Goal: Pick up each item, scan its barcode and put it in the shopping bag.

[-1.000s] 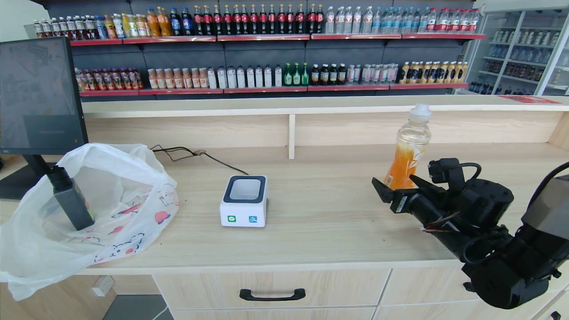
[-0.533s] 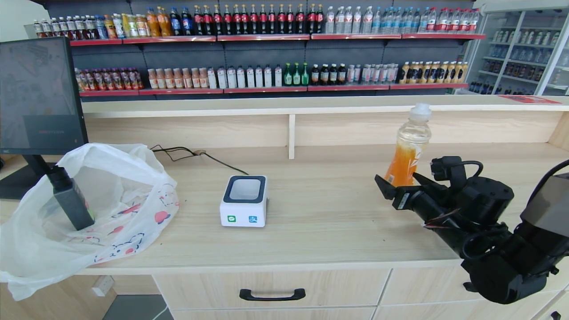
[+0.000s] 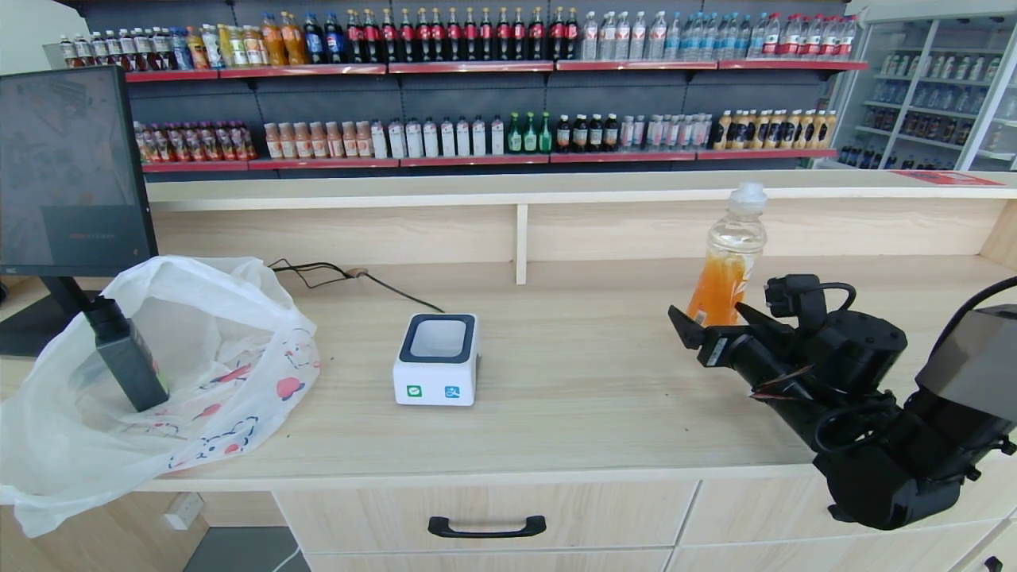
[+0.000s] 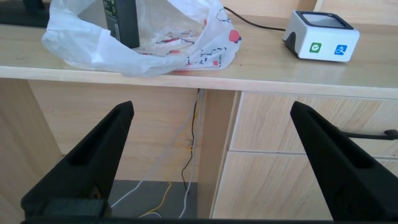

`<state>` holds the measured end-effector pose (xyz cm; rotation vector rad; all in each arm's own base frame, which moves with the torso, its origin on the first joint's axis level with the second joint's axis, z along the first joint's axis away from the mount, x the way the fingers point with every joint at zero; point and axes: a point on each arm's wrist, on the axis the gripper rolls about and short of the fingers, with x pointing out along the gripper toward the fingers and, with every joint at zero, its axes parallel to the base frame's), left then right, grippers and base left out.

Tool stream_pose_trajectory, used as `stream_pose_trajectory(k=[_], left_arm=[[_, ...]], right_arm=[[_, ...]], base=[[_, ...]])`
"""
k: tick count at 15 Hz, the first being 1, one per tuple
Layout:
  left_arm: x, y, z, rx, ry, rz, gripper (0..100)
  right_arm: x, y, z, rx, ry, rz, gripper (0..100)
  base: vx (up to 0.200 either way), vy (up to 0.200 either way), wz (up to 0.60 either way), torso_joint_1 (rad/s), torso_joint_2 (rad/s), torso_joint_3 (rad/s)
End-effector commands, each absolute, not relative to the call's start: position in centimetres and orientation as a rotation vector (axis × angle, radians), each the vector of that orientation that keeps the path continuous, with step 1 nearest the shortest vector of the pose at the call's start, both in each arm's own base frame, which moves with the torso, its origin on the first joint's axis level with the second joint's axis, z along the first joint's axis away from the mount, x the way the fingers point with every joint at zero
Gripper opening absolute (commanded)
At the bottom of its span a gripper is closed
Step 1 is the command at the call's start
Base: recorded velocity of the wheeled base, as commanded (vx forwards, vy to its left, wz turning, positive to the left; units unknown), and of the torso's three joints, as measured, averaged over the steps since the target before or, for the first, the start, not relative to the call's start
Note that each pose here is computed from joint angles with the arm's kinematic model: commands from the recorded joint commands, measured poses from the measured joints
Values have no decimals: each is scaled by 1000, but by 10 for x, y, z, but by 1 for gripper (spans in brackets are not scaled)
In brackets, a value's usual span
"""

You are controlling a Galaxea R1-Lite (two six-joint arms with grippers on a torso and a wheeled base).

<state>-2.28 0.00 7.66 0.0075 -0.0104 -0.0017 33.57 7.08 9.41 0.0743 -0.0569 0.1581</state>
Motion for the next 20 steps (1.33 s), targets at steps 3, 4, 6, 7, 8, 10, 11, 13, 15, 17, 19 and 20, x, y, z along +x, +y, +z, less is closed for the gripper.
stream_pose_trajectory(k=[3, 4, 6, 7, 8, 10, 11, 13, 15, 17, 19, 20], left_arm=[[-23, 0, 77, 6, -11, -2, 100], [-23, 0, 76, 6, -9, -2, 100], [-23, 0, 76, 6, -8, -2, 100], [-23, 0, 76, 5, -8, -2, 100], [-23, 0, 76, 5, -8, -2, 100], [-23, 0, 76, 6, -8, -2, 100], [-23, 0, 76, 5, -8, -2, 100], [-23, 0, 76, 5, -8, -2, 100], [-23, 0, 76, 2, -5, -2, 100], [-23, 0, 76, 0, -5, -2, 100], [-23, 0, 76, 0, -5, 0, 100], [-23, 0, 76, 0, -5, -2, 100]], right_arm=[[329, 62, 93, 71, -37, 136, 100], [322, 60, 98, 71, -40, 133, 100], [306, 55, 116, 76, -78, 130, 100], [295, 54, 122, 75, -86, 133, 100], [286, 54, 128, 77, -96, 140, 100], [277, 61, 135, 58, -115, 168, 100], [271, 67, 133, 42, -104, 193, 100], [267, 69, 128, 23, -78, 204, 100], [267, 70, 126, 16, -72, 204, 100], [267, 70, 126, 16, -69, 204, 100], [268, 70, 125, 15, -68, 204, 100], [270, 70, 127, 15, -77, 204, 100]], base=[[0, 0, 0, 0, 0, 0], [0, 0, 0, 0, 0, 0], [0, 0, 0, 0, 0, 0], [0, 0, 0, 0, 0, 0], [0, 0, 0, 0, 0, 0], [-200, 0, 0, 5, -7, 5], [-200, 0, 0, 12, 17, 2], [-200, 0, 0, 7, 10, 5], [0, 0, 0, 0, 0, 0], [0, -100, 0, 1, -4, 6], [0, -200, 0, 12, -2, 2], [0, -200, 0, 2, -2, -7]])
